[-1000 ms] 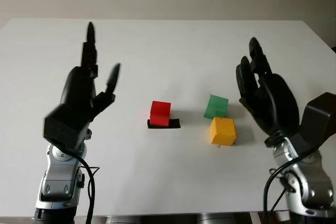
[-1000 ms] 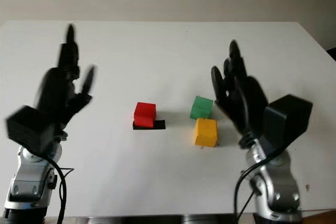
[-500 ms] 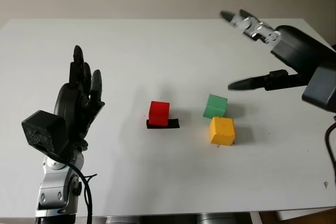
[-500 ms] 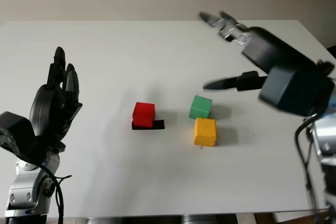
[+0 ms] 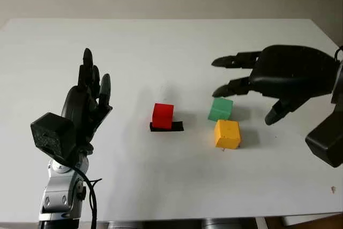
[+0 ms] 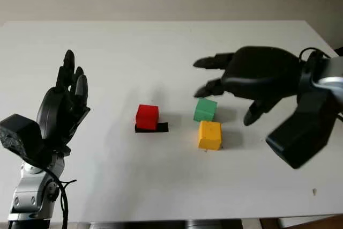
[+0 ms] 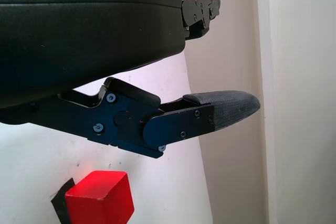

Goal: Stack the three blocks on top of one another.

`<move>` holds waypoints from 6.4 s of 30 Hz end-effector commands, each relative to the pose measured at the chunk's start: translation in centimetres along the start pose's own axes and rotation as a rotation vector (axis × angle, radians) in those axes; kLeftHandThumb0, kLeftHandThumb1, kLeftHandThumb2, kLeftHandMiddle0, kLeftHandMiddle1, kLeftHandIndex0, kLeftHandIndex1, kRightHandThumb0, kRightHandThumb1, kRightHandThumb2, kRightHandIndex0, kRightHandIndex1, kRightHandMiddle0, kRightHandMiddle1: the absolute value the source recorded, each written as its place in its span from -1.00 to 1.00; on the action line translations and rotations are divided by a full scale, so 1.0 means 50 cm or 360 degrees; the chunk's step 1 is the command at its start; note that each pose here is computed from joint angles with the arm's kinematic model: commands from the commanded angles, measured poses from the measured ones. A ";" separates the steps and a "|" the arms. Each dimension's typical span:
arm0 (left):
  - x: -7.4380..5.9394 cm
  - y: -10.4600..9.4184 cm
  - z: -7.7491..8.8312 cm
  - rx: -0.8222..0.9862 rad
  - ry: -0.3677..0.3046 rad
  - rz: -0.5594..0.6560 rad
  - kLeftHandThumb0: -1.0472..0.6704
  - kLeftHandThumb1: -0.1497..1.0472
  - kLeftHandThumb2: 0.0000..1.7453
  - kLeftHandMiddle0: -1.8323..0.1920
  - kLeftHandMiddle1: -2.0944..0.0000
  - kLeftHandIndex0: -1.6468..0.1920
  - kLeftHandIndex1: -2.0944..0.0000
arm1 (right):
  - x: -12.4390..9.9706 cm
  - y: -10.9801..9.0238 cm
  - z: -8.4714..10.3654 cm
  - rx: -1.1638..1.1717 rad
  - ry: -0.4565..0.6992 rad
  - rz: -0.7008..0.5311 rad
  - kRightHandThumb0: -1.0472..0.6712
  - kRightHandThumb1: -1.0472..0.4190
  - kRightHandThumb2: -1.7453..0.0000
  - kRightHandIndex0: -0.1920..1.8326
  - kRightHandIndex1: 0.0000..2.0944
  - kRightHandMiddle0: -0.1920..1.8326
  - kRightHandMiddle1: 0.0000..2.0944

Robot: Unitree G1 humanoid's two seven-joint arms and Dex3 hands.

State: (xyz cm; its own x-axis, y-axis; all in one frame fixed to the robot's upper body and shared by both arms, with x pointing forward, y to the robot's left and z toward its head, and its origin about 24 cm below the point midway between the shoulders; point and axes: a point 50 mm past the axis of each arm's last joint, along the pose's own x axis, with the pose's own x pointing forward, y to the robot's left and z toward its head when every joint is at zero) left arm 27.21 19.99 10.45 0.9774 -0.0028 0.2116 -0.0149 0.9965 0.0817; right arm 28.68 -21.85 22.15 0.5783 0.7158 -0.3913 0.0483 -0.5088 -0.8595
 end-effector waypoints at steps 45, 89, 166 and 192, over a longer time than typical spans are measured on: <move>0.001 0.001 0.012 0.0086 -0.0038 -0.0009 -0.64 1.00 -0.37 1.00 0.95 1.00 0.98 | 0.034 0.096 0.026 -0.0061 -0.0241 -0.0172 -0.25 -0.72 0.94 -0.71 -0.95 -0.32 -0.90; -0.007 -0.004 0.006 0.0104 -0.0018 0.0008 -0.66 1.00 -0.37 0.96 0.95 0.99 0.95 | 0.066 0.087 0.020 -0.0042 -0.0231 -0.0528 -0.24 -0.72 0.94 -0.46 -0.92 -0.30 0.31; -0.013 -0.010 0.006 0.0124 -0.0028 0.0066 -0.70 1.00 -0.40 0.99 0.95 1.00 0.96 | 0.280 0.057 0.133 0.2644 0.0406 -0.0711 -0.20 -0.92 0.94 -0.67 -0.95 -0.65 0.55; -0.018 -0.002 0.007 0.0117 -0.0020 0.0047 -0.68 1.00 -0.42 0.99 0.95 0.99 0.95 | 0.270 0.068 0.122 0.2303 0.0438 -0.0752 -0.22 -0.90 0.94 -0.64 -0.94 -0.59 0.45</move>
State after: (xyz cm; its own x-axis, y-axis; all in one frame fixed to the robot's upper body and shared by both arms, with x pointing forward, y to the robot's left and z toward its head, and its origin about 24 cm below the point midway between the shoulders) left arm 26.47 19.64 10.39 0.9760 0.0240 0.2163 -0.0552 0.9887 0.1393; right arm 31.84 -10.71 11.96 0.8708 0.4863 -0.0730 -0.4531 0.7359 -0.5032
